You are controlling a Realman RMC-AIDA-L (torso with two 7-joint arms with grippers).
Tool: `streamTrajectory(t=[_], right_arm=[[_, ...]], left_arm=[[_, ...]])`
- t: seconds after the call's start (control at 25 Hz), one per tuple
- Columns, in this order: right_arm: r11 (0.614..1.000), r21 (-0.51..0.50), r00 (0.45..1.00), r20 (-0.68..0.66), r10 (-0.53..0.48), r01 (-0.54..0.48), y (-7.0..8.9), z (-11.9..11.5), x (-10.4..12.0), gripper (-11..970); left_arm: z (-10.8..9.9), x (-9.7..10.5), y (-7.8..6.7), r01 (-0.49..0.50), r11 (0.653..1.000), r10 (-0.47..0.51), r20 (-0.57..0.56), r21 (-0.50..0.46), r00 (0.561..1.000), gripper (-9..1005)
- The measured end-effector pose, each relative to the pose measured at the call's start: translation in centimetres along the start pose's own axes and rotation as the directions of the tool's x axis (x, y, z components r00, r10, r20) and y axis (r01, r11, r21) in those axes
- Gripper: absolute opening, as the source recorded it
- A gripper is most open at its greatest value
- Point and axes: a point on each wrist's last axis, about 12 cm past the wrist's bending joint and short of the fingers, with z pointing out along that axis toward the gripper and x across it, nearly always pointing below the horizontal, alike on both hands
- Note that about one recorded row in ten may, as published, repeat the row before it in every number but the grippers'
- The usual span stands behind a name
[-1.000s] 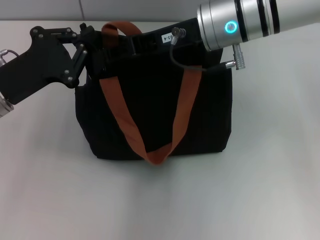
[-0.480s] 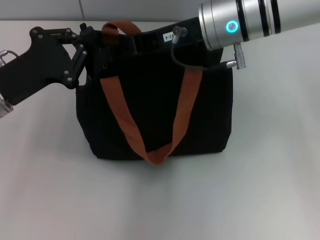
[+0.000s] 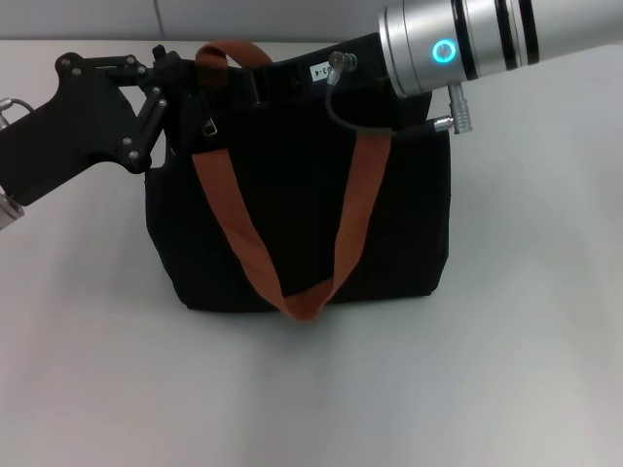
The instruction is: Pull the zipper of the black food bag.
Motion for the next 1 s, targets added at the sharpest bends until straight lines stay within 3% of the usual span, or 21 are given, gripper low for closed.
streamTrajectory(t=[0.2,0.64,1.0], right_arm=[[1.000,-0.001,1.000,-0.001,-0.001,0.001,0.03,-0.03,-0.02,239],[1.000,0.002,1.000,-0.005,-0.007,0.007,0.03,0.02,-0.02,65],[1.000,0.005,1.000,-0.012,-0.014,0.014,0.01,-0.10,0.10,49]], left_arm=[[-0.03,-0.02,0.02,0.000,1.000,0.000,0.001,0.001,1.000,107],[-0.16,-0.04,-0.07,0.001,1.000,-0.001,0.004,0.003,1.000,112],[-0.23,-0.05,-0.08,0.001,1.000,-0.001,0.004,0.002,1.000,116]])
